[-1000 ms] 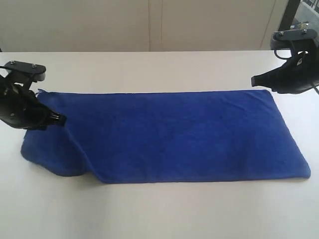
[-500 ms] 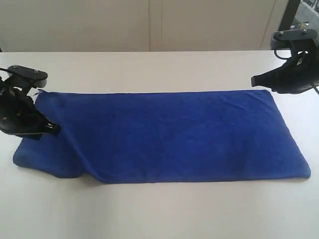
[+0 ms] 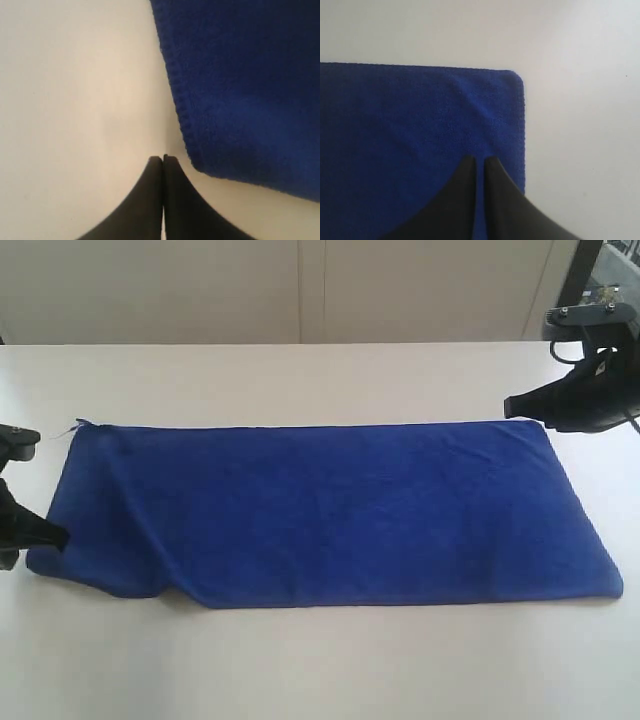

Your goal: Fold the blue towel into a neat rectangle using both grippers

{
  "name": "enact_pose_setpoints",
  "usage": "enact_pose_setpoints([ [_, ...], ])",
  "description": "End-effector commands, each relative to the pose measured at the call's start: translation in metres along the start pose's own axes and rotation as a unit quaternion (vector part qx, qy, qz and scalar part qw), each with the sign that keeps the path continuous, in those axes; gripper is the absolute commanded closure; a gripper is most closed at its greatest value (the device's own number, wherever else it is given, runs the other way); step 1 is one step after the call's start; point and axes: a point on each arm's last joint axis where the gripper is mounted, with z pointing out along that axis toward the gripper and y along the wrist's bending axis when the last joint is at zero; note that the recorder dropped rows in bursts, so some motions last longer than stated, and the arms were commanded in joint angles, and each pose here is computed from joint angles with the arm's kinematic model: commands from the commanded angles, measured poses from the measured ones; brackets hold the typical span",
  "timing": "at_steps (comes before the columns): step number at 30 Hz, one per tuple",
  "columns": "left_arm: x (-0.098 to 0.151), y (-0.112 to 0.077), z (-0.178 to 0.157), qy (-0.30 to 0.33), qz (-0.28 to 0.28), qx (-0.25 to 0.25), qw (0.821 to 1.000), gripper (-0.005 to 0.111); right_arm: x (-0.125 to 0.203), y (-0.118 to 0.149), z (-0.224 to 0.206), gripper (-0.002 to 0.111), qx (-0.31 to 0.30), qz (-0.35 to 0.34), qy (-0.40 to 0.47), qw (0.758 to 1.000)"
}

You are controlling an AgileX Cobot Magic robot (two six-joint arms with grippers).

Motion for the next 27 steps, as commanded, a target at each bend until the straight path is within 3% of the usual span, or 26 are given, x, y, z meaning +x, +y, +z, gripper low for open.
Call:
enact_pose_setpoints([
  [1, 0.0, -0.001, 0.012, -0.002, -0.008, 0.004, 1.0, 0.107, -0.001, 0.0, -0.002, 0.101, 0.0, -0.002, -0.008, 1.0],
  [11, -0.005, -0.008, 0.015, -0.015, -0.032, 0.028, 0.999, 0.107, -0.003, 0.0, -0.002, 0.102, 0.001, 0.001, -0.02, 1.0],
  [21, -0.023, -0.049, 0.001, -0.117, -0.018, 0.077, 0.99, 0.107, -0.005, 0.0, -0.002, 0.102, 0.0, 0.007, -0.031, 1.0],
  [27, -0.033, -0.062, -0.003, -0.163, -0.021, 0.092, 0.982, 0.107, -0.005, 0.0, -0.002, 0.102, 0.0, 0.007, -0.031, 1.0],
])
